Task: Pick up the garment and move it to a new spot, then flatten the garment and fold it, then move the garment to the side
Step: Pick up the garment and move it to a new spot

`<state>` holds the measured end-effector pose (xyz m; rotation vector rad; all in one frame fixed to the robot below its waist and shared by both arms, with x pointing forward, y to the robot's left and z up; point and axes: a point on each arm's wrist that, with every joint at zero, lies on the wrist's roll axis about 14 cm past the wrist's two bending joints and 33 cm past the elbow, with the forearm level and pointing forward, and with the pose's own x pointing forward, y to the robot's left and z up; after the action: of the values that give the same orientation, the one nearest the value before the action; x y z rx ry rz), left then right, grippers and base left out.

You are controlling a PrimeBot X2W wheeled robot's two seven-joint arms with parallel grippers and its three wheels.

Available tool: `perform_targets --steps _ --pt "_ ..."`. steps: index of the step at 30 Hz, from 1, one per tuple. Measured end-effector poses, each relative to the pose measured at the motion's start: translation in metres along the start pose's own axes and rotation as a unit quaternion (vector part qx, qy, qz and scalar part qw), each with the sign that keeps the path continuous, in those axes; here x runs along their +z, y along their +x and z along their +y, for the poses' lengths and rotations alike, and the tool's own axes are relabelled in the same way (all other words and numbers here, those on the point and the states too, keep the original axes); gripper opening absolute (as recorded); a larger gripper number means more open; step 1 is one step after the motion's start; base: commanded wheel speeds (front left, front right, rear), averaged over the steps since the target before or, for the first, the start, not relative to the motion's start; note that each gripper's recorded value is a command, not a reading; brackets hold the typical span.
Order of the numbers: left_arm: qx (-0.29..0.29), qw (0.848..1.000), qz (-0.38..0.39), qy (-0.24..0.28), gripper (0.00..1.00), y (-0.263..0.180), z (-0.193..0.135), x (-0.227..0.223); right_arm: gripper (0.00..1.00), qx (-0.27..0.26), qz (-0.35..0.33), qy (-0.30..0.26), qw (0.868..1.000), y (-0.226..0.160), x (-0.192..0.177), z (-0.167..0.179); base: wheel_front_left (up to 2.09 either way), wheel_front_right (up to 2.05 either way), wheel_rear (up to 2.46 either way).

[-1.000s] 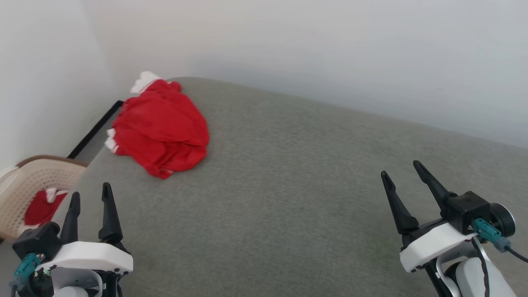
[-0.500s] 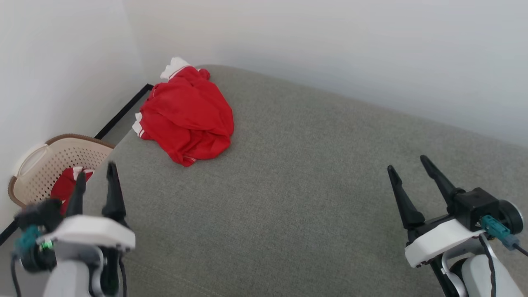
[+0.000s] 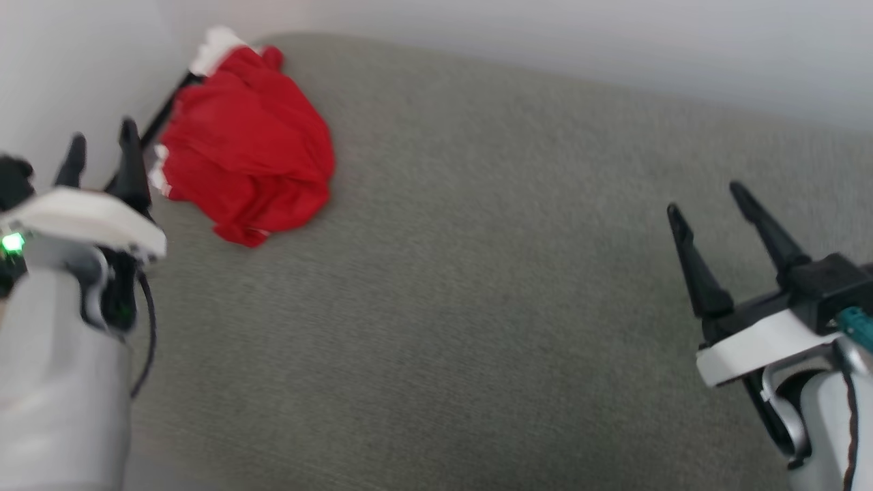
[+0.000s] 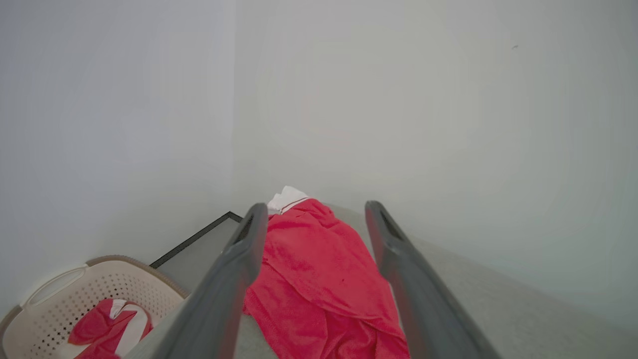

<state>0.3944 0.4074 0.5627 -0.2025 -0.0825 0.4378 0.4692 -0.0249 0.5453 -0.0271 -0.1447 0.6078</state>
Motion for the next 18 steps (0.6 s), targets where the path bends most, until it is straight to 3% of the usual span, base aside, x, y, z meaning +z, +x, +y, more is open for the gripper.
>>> perform_targets --steps 10,18 --pt "0.015 0.992 0.124 0.022 1.0 0.077 -0.016 -0.052 1.0 -0.024 0.01 -0.011 1.0 0.008 -0.019 -0.037 0.0 0.0 0.0" --pt "0.044 0.965 0.256 0.036 1.0 0.104 -0.017 -0.125 1.0 -0.043 0.031 -0.016 0.998 0.01 -0.044 -0.063 0.0 0.0 0.0"
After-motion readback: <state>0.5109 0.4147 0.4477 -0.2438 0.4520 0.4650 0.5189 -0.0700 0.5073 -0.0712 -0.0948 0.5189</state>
